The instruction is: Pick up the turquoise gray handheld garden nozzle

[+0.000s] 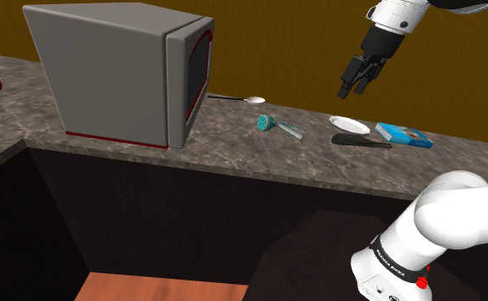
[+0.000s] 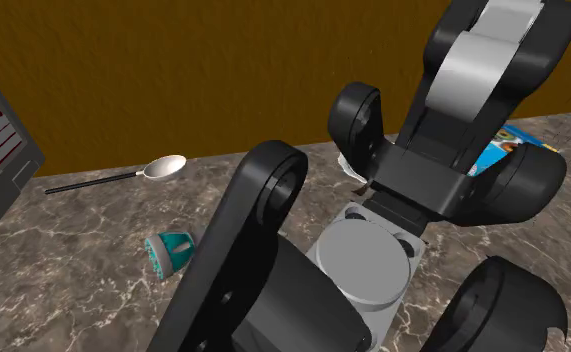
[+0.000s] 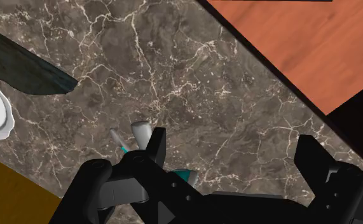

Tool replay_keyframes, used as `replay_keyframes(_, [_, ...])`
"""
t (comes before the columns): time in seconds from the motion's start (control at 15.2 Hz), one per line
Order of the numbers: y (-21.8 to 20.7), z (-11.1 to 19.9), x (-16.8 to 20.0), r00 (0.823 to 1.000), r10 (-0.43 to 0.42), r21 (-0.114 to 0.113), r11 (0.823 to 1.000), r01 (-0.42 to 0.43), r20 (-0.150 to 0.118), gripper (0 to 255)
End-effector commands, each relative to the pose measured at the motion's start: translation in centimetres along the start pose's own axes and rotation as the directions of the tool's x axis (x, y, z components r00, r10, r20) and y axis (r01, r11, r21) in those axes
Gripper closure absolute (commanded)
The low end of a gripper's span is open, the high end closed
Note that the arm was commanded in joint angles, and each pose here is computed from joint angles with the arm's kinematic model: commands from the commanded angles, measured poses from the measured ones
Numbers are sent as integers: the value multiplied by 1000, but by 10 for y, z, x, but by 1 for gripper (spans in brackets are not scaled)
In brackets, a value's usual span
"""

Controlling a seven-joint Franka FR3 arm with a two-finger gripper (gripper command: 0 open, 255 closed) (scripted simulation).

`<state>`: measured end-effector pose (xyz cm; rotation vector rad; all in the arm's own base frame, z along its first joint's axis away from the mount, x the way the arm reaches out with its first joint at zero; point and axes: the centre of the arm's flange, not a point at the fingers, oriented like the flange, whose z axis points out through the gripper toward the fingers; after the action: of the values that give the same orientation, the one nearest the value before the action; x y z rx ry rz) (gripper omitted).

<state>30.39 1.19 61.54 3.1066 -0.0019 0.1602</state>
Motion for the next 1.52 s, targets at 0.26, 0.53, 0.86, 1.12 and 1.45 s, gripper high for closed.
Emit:
replay_keyframes(0.26, [28,40,25,999,-42,15,999,41,11,0])
replay_keyframes(0.53, [54,80,52,996,-83,30,996,82,21,0])
replay_keyframes(0.86, [85,131,85,990,-135,49,990,133,33,0])
replay_keyframes(1.12, [107,173,112,983,-177,65,983,174,42,0])
replay_keyframes(1.45, [132,226,147,972,-228,86,971,223,53,0])
